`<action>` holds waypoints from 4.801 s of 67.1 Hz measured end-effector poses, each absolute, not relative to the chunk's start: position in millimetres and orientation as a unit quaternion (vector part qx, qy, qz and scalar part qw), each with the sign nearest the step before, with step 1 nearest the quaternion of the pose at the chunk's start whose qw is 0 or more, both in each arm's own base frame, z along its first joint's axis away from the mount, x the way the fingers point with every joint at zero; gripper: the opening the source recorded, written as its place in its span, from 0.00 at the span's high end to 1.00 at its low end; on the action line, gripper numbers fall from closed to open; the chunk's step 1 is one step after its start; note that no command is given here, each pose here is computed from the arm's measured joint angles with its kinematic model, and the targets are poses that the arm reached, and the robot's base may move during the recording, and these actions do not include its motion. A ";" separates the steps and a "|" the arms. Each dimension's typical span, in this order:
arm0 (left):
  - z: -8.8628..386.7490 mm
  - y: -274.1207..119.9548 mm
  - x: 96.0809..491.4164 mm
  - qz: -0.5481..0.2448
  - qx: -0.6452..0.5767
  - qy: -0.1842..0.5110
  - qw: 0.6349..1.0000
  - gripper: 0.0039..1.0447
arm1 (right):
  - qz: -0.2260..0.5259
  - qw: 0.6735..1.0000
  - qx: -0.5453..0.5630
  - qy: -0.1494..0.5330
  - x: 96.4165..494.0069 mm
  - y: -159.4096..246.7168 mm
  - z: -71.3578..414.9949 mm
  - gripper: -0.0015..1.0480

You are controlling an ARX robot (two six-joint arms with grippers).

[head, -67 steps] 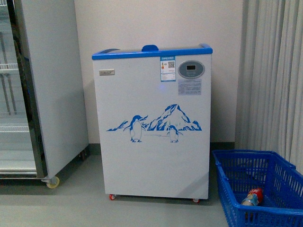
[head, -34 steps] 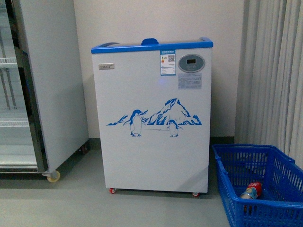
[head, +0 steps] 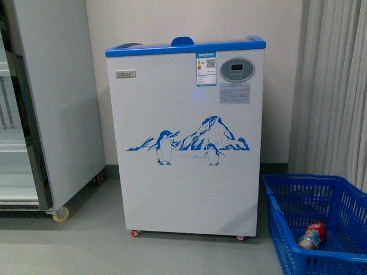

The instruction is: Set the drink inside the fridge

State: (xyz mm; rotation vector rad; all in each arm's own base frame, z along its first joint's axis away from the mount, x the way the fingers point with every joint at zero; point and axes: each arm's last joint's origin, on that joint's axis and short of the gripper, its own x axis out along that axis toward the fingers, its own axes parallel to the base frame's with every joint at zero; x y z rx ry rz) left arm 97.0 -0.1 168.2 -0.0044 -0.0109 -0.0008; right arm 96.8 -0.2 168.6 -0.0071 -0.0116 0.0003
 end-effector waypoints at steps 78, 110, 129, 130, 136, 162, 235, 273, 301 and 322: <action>168.2 -0.1 97.0 0.000 -0.002 -0.005 1.000 0.08 | 0.001 1.000 -0.004 -0.006 96.8 -0.1 168.6 0.07; 168.2 -0.1 97.0 0.000 -0.002 -0.005 1.000 0.08 | 0.001 1.000 -0.004 -0.006 96.8 -0.1 168.6 0.07; 168.2 0.0 97.0 0.000 -0.002 -0.005 1.000 0.08 | -0.066 0.994 0.024 0.089 98.1 -2.5 165.8 0.07; 168.2 0.0 97.0 0.000 -0.002 -0.005 1.000 0.08 | -0.080 0.990 0.029 0.109 98.4 -3.4 166.1 0.07; 168.2 0.0 97.0 0.000 -0.002 -0.005 1.000 0.08 | -0.178 0.953 0.037 0.243 106.6 -16.2 158.6 0.07; 168.2 0.0 97.0 -0.001 -0.002 -0.005 1.000 0.08 | -0.367 0.836 0.151 0.379 202.9 -114.4 77.5 0.07; 168.2 0.0 97.0 0.000 -0.002 -0.005 1.000 0.08 | -0.500 0.718 0.228 0.427 408.8 -151.9 -143.0 0.07; 168.2 0.0 97.0 0.000 -0.002 -0.005 1.000 0.08 | -0.480 0.690 0.236 0.488 419.5 -165.1 -183.6 0.07; 168.2 0.0 97.0 0.000 -0.002 -0.005 1.000 0.08 | -0.419 0.705 0.266 0.507 404.9 -162.1 -173.0 0.51; 168.2 0.0 97.0 0.000 -0.002 -0.005 1.000 0.08 | -0.369 0.732 0.271 0.505 374.6 -130.0 -115.9 0.58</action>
